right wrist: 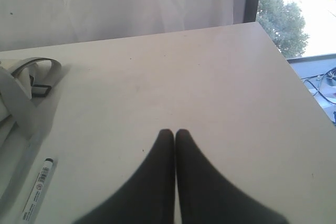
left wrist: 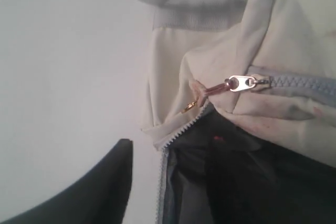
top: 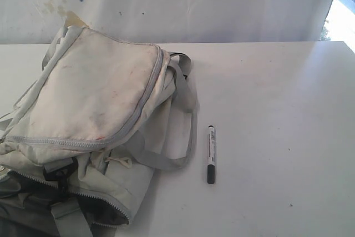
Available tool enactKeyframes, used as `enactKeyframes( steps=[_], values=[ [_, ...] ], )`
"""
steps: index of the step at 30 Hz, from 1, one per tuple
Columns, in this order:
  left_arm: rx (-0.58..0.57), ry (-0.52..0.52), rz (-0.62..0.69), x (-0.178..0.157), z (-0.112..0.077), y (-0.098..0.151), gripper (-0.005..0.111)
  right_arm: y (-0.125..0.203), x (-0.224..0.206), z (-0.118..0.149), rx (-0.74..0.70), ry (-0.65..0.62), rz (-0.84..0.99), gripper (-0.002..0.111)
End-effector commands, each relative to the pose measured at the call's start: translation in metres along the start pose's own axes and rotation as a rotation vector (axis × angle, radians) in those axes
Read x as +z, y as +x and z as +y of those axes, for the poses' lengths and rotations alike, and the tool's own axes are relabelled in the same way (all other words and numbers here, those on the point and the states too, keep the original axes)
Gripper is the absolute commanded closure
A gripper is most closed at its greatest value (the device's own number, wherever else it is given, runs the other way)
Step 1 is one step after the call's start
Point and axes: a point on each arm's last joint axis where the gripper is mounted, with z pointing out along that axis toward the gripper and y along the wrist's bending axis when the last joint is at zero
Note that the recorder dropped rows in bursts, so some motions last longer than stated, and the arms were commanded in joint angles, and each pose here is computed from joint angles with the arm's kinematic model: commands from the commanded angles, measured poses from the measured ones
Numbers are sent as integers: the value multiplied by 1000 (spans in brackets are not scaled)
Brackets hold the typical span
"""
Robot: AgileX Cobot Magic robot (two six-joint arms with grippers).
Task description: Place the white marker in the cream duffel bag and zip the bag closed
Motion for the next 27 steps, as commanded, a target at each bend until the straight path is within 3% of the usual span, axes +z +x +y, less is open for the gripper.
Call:
enactKeyframes(
  steps=[1,6,12,15,27],
  values=[
    [-25,37,55,16,-3,-5,51,-2,0,0,4,-1,-2,108],
    [11,65,104,33,-5,-7,52,-2,0,0,6,-2,-2,108],
    [204,65,72,51,-3,-14,51,-2,0,0,6,-2,-2,108],
    [210,56,47,61,-3,-19,51,-2,0,0,6,-2,-2,108],
    [290,139,180,86,-8,-10,51,-2,0,0,6,-2,-2,108]
  ],
)
